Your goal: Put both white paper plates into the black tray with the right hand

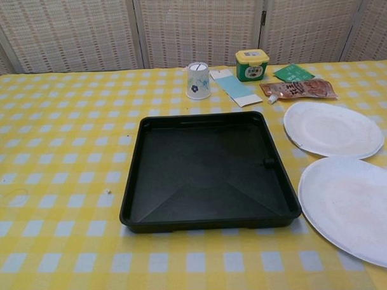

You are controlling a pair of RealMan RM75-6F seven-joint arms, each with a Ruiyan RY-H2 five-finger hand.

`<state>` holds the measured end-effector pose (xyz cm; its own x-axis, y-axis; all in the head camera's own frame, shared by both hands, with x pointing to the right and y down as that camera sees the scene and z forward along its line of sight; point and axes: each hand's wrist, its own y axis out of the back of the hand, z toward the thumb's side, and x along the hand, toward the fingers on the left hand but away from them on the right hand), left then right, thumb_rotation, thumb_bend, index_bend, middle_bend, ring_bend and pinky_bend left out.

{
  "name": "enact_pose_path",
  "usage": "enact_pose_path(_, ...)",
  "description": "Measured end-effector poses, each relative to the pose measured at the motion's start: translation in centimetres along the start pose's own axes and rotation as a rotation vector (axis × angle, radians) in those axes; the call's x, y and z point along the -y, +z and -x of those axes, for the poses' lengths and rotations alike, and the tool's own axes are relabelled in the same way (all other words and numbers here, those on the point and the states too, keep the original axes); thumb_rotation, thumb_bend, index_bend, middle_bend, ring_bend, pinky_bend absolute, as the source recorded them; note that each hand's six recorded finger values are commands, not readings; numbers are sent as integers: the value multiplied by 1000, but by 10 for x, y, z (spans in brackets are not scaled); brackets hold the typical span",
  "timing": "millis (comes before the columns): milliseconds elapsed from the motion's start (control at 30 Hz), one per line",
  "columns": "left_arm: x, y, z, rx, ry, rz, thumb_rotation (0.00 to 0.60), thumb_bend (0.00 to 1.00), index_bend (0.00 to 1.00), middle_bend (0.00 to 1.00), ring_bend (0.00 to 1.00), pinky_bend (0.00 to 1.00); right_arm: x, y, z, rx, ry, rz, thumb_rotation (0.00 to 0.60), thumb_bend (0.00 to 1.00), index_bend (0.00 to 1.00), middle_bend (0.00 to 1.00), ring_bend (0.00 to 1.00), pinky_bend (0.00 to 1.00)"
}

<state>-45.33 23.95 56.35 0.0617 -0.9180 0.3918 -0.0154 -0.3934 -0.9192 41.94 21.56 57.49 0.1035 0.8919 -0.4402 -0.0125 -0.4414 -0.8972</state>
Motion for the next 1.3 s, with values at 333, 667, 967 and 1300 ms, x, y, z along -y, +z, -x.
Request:
enact_pose_path(333,2,5,-2,10,-9,2,600,395,4,0,0,0,-2,-1,-3,-16,4,13,600,406,0,0,0,0)
enact_pose_path(667,-1,6,5,20,-5,1,600,395,7,0,0,0,10,-7,-12,-175,43,-109,600,405,361,4,0,0)
enact_pose_path(967,-1,8,6,27,-11,9,600,395,8,0,0,0,39,-22,-19,-277,72,-181,600,405,517,118,55,0)
enact_pose_path(1300,6,9,3,20,-35,-2,600,395,10,0,0,0,73,-33,-6,-314,102,-270,600,405,512,57,64,0)
